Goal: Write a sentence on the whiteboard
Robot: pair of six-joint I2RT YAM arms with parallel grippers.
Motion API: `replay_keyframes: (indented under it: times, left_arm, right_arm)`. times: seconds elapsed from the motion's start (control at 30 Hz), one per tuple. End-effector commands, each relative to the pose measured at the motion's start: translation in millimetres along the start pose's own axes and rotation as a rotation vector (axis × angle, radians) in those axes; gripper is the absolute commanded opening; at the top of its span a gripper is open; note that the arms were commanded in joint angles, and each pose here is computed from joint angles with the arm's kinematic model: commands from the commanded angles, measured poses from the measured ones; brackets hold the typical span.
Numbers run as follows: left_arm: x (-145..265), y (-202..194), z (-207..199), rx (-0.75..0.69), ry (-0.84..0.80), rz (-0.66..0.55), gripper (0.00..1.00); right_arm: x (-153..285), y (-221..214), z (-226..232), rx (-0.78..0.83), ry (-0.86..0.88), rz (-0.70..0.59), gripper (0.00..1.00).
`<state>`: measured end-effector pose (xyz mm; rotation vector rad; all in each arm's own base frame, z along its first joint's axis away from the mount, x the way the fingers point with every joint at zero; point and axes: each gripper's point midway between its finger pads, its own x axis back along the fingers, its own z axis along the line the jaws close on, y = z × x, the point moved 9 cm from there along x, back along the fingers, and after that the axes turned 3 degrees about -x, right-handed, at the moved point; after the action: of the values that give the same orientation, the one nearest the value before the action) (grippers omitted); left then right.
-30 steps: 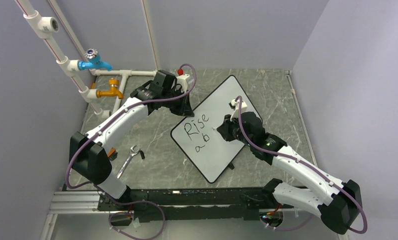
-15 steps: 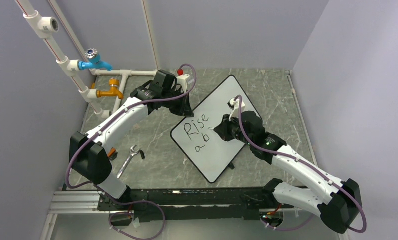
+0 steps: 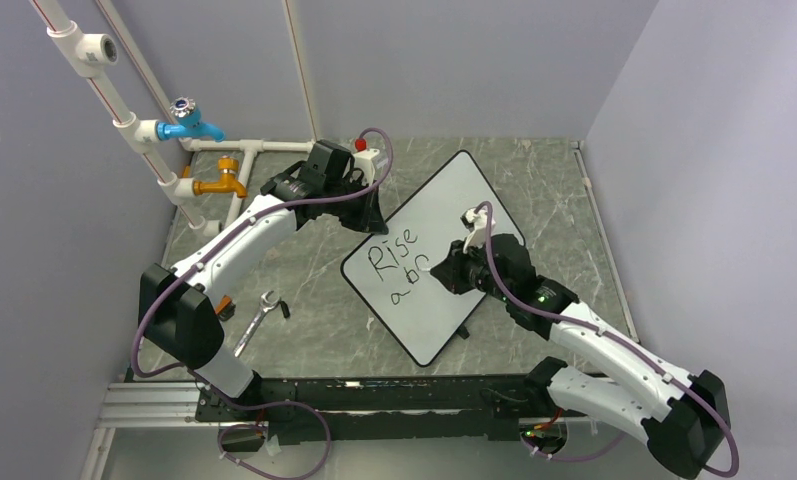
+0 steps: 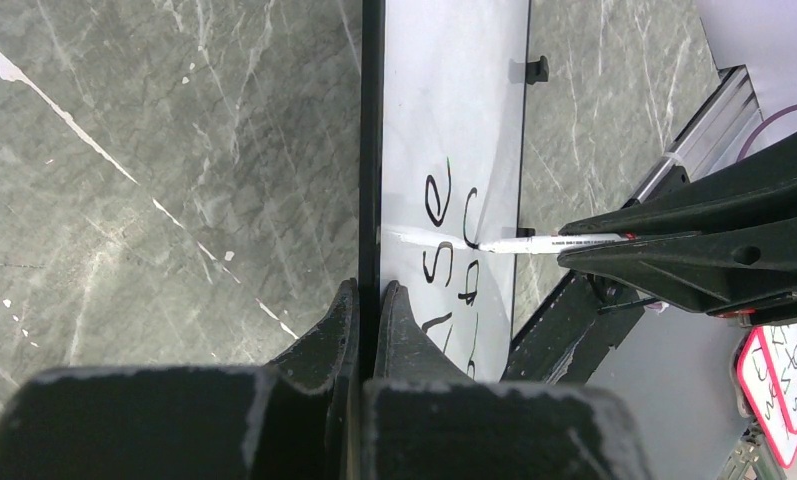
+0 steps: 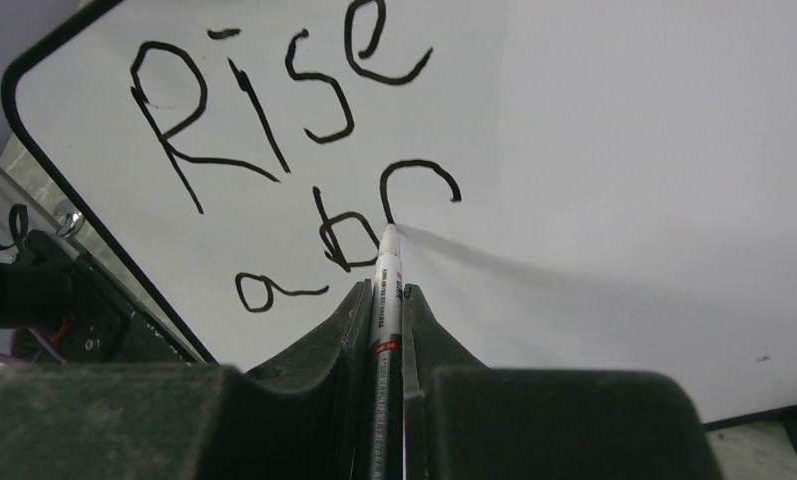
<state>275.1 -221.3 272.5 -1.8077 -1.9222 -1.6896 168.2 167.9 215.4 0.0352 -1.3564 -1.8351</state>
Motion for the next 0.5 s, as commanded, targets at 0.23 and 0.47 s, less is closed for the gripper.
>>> replay_keyframes:
  times: [0.23,0.47]
  left_arm:
    - [9,11,-1,-0.072,0.048,-0.075,0.00]
    - [10,11,-1,-0.072,0.046,-0.076,0.00]
  right_arm:
    - [8,-14,-16,-0.039,-0.166,0.039,0.00]
    - [3,5,-15,-0.014,-0.216,-0.001,0.00]
